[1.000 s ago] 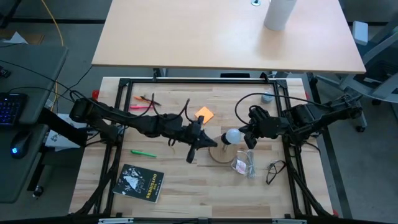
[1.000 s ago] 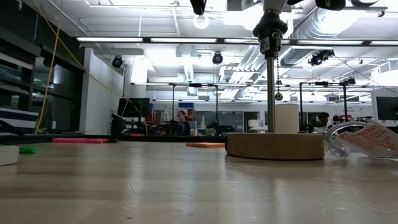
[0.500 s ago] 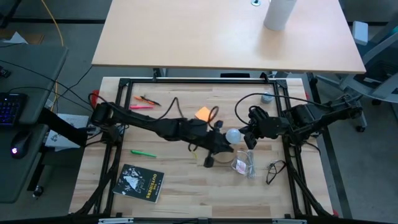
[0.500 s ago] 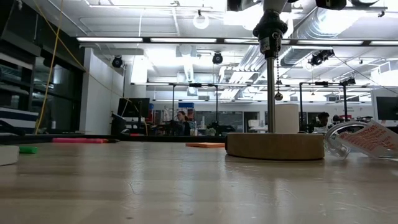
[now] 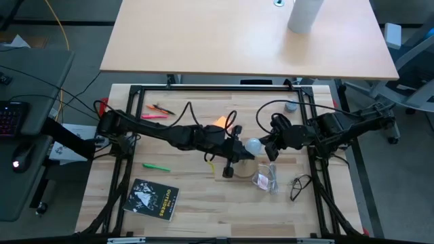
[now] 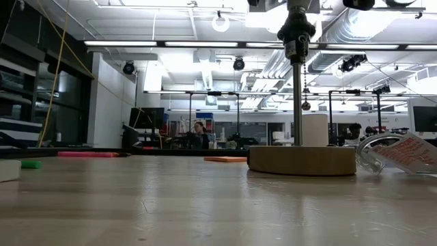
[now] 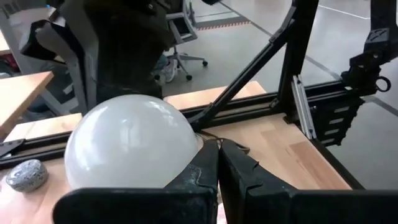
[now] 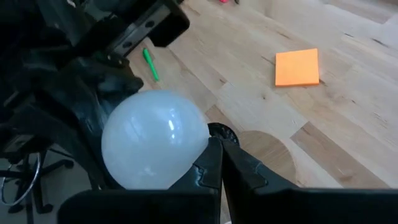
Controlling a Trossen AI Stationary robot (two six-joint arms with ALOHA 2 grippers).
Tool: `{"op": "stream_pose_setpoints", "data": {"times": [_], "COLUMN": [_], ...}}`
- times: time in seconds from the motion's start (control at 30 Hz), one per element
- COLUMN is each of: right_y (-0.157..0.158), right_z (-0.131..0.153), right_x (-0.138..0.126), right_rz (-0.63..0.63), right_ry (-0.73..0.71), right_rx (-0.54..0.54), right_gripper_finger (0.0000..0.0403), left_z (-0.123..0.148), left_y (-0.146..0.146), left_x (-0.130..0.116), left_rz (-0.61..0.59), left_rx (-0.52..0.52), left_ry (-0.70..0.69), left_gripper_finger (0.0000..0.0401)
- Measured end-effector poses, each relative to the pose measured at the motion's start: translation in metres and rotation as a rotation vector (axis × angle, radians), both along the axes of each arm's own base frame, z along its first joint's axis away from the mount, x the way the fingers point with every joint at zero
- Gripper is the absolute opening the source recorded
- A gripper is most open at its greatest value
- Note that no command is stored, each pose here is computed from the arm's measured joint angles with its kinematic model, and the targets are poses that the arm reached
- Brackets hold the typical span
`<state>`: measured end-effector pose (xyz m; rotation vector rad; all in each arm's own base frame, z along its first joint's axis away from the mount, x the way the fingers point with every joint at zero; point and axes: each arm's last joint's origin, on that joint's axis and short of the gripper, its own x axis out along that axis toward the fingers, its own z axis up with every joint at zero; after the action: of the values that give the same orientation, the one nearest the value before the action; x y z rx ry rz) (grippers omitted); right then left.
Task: Screw lightbulb
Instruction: Insert the white lightbulb into the lamp
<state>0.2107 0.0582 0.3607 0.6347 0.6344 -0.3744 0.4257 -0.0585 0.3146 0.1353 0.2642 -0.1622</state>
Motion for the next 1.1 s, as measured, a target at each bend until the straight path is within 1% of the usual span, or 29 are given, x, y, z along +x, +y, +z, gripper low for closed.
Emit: {"op": "stream_pose_setpoints", "data": {"times": [0.27, 0.4, 1.1], "right_y": [-0.002, -0.004, -0.004], "right_z": [0.001, 0.000, -0.001], "right_x": [0.001, 0.003, 0.006], "right_rz": [-0.006, -0.025, -0.036], "right_ry": [-0.010, -0.006, -0.009], "right_rx": [0.017, 0.050, 0.114], "right_gripper_finger": [0.0000, 0.0000, 0.0000], "left_z": [-0.003, -0.002, -0.002], "left_y": [0.005, 0.008, 0.019], "left_x": [-0.002, -0.001, 0.000], "left_rz": [-0.002, 0.009, 0.032], "left_rx": [0.001, 0.001, -0.013], "left_ry": [0.055, 0.044, 0.042], "left_gripper_finger": [0.0000, 0.0000, 0.0000]}}
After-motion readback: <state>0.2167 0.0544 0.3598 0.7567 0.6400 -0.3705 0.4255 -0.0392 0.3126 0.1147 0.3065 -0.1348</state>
